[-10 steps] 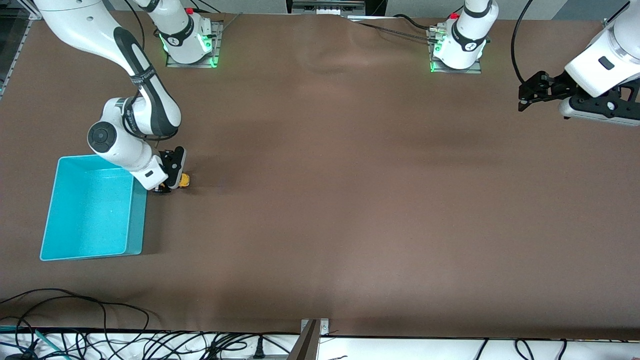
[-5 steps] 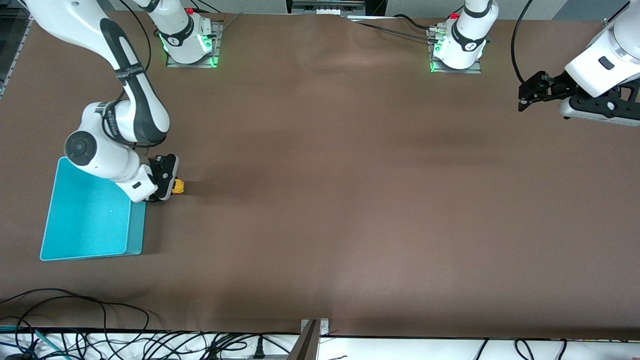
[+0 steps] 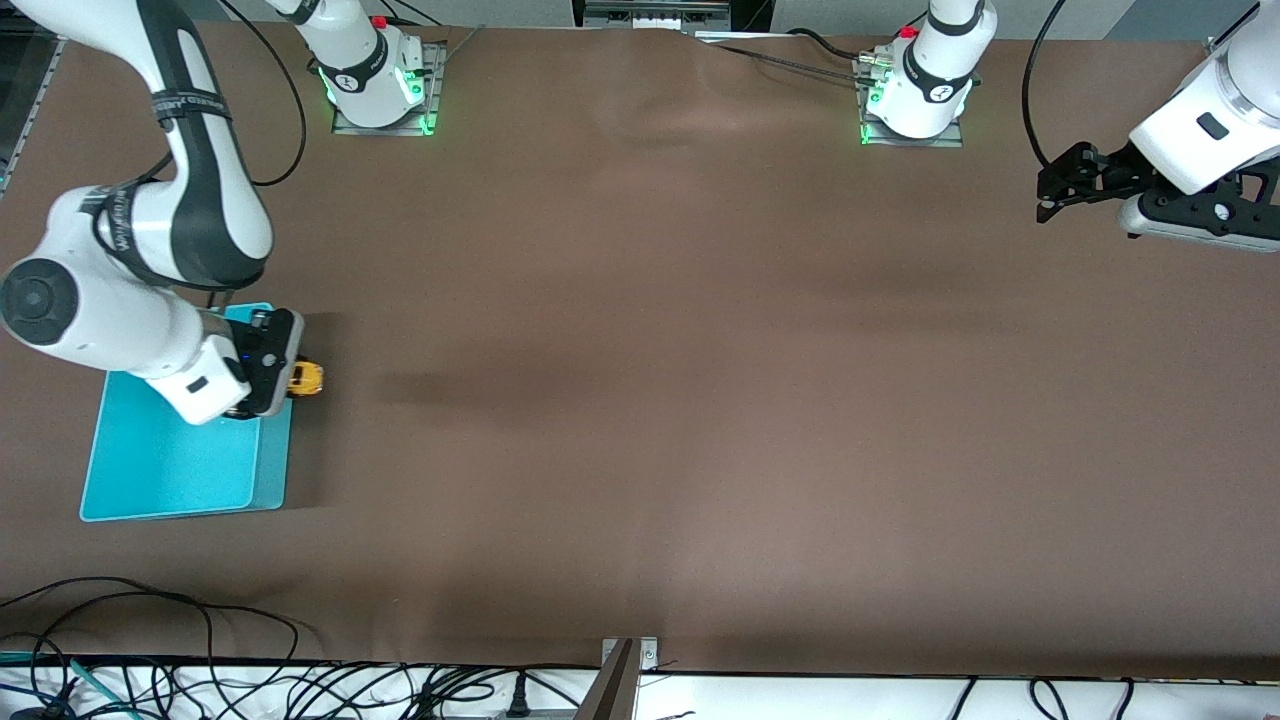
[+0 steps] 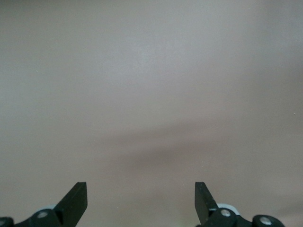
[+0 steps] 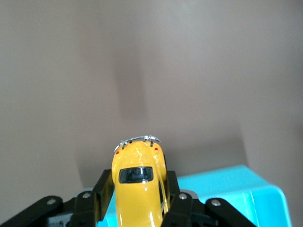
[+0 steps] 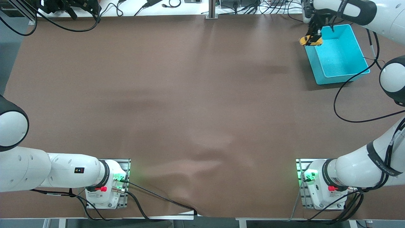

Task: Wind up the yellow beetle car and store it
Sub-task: 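Lift the car with the right gripper and lower it into the bin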

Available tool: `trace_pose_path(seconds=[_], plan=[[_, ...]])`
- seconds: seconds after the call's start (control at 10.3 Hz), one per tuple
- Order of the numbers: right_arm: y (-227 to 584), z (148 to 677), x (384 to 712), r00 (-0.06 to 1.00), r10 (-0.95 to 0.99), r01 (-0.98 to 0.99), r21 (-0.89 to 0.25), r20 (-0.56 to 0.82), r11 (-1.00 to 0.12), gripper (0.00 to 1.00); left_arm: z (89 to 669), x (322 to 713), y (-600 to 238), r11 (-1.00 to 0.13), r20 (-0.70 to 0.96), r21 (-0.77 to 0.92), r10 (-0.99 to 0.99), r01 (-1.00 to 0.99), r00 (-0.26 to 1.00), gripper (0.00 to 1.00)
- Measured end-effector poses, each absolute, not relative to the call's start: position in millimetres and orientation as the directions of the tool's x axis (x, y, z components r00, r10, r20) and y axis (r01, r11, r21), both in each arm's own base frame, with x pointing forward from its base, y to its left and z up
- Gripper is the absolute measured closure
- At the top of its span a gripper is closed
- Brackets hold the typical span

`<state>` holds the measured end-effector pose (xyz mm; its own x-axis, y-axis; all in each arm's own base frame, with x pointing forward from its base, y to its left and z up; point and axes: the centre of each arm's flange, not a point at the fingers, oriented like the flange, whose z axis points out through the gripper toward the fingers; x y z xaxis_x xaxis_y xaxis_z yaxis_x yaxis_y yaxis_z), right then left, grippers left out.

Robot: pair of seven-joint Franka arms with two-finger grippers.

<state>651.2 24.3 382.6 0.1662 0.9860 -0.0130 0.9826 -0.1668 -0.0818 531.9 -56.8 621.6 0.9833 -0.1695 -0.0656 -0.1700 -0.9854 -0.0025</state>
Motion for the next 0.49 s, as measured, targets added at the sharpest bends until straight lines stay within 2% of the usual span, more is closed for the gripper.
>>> trace_pose_path(seconds=[0.49], plan=[[-72.9, 349.6, 652.8, 0.095, 0.995, 0.988, -0.117, -0.038, -0.099, 0.50, 621.6, 531.9, -56.9, -0.985, -0.066, -0.003, -0.170, -0.170, 0.983, 0.00]])
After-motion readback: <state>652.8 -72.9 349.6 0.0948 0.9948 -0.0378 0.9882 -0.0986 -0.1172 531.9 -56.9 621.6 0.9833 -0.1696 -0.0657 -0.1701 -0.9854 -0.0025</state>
